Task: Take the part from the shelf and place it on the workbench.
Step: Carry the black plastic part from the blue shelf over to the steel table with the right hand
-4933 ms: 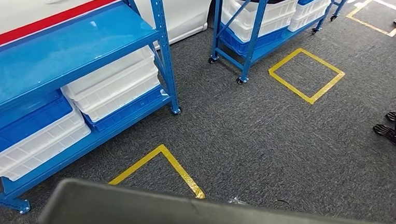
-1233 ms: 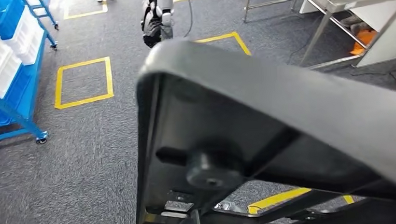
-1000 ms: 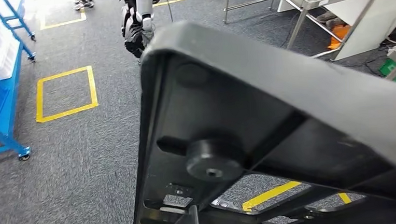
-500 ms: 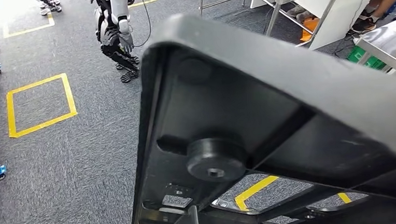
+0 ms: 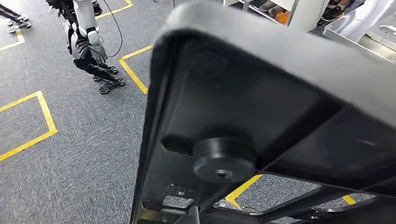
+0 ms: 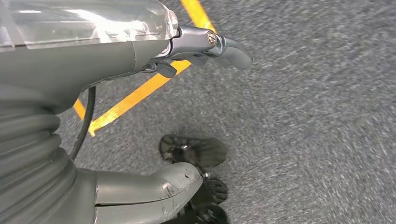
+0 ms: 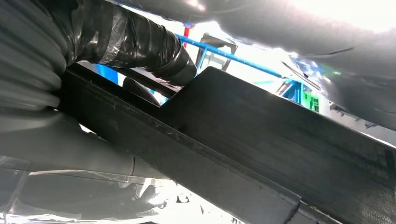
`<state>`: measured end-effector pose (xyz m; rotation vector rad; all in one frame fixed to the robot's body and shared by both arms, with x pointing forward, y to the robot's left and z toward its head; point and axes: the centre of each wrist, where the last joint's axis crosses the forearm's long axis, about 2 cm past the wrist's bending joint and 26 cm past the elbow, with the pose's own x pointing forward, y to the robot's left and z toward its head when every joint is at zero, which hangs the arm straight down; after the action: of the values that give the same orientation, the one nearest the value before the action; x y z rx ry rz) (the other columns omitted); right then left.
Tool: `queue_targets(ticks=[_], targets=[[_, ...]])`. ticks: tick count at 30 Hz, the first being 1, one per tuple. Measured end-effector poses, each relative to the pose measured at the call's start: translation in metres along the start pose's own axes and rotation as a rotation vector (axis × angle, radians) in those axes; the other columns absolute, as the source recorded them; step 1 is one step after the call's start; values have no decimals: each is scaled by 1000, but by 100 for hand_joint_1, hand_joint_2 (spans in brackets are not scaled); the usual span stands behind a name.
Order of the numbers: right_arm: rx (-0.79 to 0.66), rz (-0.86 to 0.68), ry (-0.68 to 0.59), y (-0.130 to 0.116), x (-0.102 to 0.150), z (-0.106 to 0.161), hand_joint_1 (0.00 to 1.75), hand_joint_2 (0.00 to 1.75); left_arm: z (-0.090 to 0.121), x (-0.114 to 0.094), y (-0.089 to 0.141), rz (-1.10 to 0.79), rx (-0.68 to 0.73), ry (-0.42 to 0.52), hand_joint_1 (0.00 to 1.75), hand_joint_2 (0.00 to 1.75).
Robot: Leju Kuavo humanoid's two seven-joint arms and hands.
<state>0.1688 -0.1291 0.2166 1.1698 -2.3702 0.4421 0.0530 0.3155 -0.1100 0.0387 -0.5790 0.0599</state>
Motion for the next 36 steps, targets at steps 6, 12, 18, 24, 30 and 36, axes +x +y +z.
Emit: queue_targets(ticks=[6,12,18,24,30,36], targets=[[0,0,-3,0,0,0,175,175,0,0,0,0,-1,-1,0,175],[0,0,-7,-1,0,-1,175,175,0,1,-1,0,-2,-3,0,175],[-1,0,-10,-1,0,-2,175,175,0,1,-1,0,-2,-3,0,175],[13,3,-37,-4,0,-7,175,175,-3,5,-2,-4,-7,-11,0,175],[32,-1,-53,-7,-1,-11,175,175,-2,4,-1,-4,-10,-9,0,175],[29,-6,-62,-7,-2,-13,175,175,-2,5,-2,-3,-10,-11,0,175]])
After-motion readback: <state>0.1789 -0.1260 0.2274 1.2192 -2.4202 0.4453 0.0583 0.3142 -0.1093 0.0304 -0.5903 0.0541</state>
